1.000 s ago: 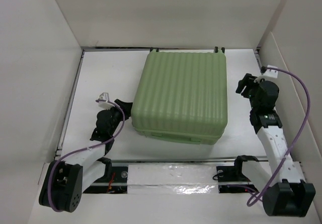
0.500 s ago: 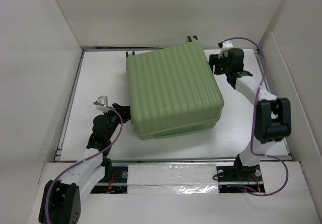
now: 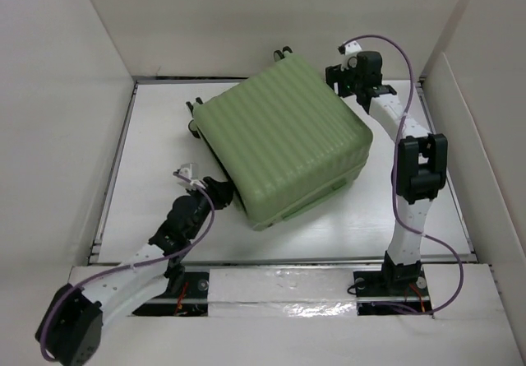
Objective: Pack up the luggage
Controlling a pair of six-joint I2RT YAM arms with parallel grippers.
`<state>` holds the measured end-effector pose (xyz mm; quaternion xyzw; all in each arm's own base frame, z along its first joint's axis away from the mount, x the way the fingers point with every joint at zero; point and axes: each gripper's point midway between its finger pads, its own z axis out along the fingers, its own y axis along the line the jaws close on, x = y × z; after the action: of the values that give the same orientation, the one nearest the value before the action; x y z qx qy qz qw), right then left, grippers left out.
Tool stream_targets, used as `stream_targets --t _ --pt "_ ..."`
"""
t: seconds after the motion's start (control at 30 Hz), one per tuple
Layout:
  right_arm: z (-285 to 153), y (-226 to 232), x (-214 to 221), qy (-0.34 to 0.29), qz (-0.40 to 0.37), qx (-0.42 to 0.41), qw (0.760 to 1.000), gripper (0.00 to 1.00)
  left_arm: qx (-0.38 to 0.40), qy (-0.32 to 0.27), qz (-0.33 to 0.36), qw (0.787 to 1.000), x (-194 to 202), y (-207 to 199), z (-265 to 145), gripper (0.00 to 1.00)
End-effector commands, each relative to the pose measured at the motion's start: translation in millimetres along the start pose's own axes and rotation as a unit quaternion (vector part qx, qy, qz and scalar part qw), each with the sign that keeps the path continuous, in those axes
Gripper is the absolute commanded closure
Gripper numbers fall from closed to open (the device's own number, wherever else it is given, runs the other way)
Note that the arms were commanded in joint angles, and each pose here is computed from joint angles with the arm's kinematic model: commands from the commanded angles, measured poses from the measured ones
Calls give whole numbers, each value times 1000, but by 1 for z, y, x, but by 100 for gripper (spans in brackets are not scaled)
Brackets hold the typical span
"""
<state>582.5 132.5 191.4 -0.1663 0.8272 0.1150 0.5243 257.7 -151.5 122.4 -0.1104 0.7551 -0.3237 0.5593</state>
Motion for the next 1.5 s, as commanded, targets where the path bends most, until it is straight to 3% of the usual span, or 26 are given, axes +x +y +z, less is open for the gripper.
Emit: stream_targets --t 0.0,0.17,0.23,0.33,0.43,0.6,0.73,0.77,0.83,0.87,0.9,0.93,1.03,1.1,1.17,1.33,1.47 --pt "-17 140 -28 10 -8 -210 978 20 175 21 -32 984 3 -118 -15 66" --pt "-5 113 -38 33 -17 -200 979 18 168 19 -18 986 14 -164 -22 65" --pt "-6 102 -44 22 -15 -186 982 16 127 -25 -29 991 -11 -165 -22 63" --pt "-20 88 -61 -5 -2 -165 986 12 73 -98 -61 991 -66 -145 -31 43" --pt "-39 64 -86 -46 17 -137 989 9 19 -169 -75 982 -123 -120 -35 36" --pt "-74 46 -126 -103 26 -112 988 7 18 -229 -80 970 -192 -121 -35 39" --pt "-128 22 -161 -170 44 -91 980 7 -36 -222 -97 969 -195 -86 -14 44" --pt "-138 21 -157 -169 57 -88 980 9 -49 -213 -101 971 -189 -76 -10 43" --pt "-164 26 -174 -224 42 -93 969 54 -62 -201 -121 970 -184 -51 -4 37" --pt "-186 28 -161 -224 50 -88 969 80 -66 -201 -127 969 -184 -42 -5 25" --pt "-196 33 -152 -225 49 -89 969 94 -66 -185 -133 972 -175 -32 -3 20" --pt "-210 42 -157 -256 33 -95 962 100 -88 -204 -151 963 -185 -10 -6 17" --pt "-242 89 -118 -278 19 -122 952 99 -82 -196 -168 963 -189 16 -3 13" --pt "-252 126 -84 -266 -1 -150 952 96 -62 -159 -184 968 -182 19 10 9" --pt "-252 143 -63 -246 -16 -161 956 93 -58 -158 -202 965 -184 31 22 1" --pt "-265 198 -21 -213 -41 -226 950 87 1 -126 -225 966 -176 23 46 1" --pt "-263 209 -3 -200 -68 -230 950 84 14 -97 -254 962 -162 27 60 1"
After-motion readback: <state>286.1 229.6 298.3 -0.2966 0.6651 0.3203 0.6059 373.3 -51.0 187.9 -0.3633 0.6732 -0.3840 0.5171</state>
